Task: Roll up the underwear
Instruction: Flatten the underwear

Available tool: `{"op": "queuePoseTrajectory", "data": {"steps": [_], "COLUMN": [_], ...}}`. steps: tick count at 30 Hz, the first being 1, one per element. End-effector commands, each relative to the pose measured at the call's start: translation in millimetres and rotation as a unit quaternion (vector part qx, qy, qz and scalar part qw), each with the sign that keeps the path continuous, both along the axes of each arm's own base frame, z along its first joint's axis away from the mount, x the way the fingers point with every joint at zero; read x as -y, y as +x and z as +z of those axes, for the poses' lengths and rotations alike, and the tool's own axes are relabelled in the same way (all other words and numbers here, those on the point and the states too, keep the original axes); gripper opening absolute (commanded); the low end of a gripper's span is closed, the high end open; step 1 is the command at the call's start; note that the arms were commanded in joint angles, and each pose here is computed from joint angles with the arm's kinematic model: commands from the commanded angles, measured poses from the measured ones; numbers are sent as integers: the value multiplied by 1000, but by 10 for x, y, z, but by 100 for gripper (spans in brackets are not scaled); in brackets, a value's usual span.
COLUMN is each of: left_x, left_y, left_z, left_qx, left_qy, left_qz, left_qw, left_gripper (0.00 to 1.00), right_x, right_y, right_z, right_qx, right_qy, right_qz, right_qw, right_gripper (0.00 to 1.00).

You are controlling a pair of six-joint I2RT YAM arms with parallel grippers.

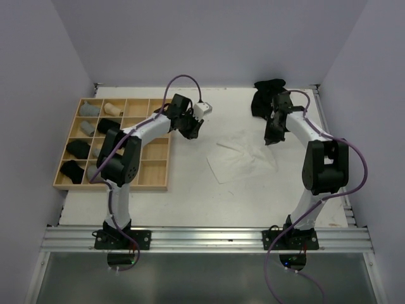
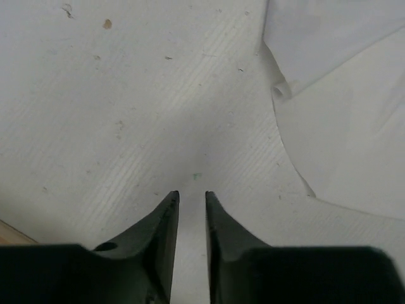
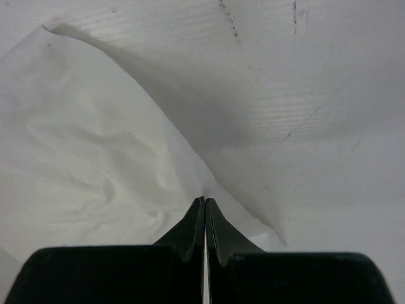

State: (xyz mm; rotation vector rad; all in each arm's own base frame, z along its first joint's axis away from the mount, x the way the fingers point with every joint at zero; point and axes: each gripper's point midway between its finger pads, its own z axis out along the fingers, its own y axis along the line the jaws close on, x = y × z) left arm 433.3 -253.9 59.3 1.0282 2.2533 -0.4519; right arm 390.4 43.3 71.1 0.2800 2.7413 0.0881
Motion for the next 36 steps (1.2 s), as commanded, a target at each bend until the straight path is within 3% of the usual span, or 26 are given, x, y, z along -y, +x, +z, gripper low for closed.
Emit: {"op": "queuePoseTrajectory", "data": {"steps": [1,3,4,6,7,11,16,20,25,26,29,32,33,36], "left_x": [168,210,210,333,435,656,805,886,963,970,937,817,714,449], "left_y": [-183,-362,-538,-741,-986,-1421,-1710,-1800,-1934,-1949,-1967,-1983,-2050,-2107], "left_z": [255,332,232,341,252,307,198,54,-131,-190,-357,-491,-562,-622], "left_qx": [-8,-1,-10,38,37,86,113,142,143,140,127,119,105,96], "left_qy": [-52,-67,-66,-51,-42,-36,-27,-6,11,14,28,52,61,78], "left_qz": [-65,-101,-123,-184,-222,-337,-428,-490,-535,-541,-546,-553,-557,-561], "left_qw": [997,993,990,981,973,937,896,860,833,829,828,823,821,819], "left_gripper": [33,43,46,47,48,48,47,46,45,45,43,34,22,8], "right_x": [75,173,266,323,337,289,213,87,18,15,-13,-159,-217,-567], "right_y": [-254,-396,-421,-439,-443,-488,-628,-704,-763,-784,-855,-961,-983,-1149], "right_z": [-142,-214,-208,-131,-94,40,-76,-325,-580,-618,-712,-733,-701,-665], "right_qx": [-47,-69,-68,-56,-51,-36,-56,-85,-111,-114,-125,-131,-127,-132], "right_qy": [-23,-45,-66,-72,-70,-53,-33,1,19,20,28,61,67,86], "right_qz": [2,-15,-27,-46,-52,-55,-39,-26,-23,-21,-18,-12,-6,25], "right_qw": [999,997,995,995,995,996,997,996,993,993,992,989,990,987], "right_gripper": [0,6,24,31,31,31,32,31,29,27,10,0,0,0]}}
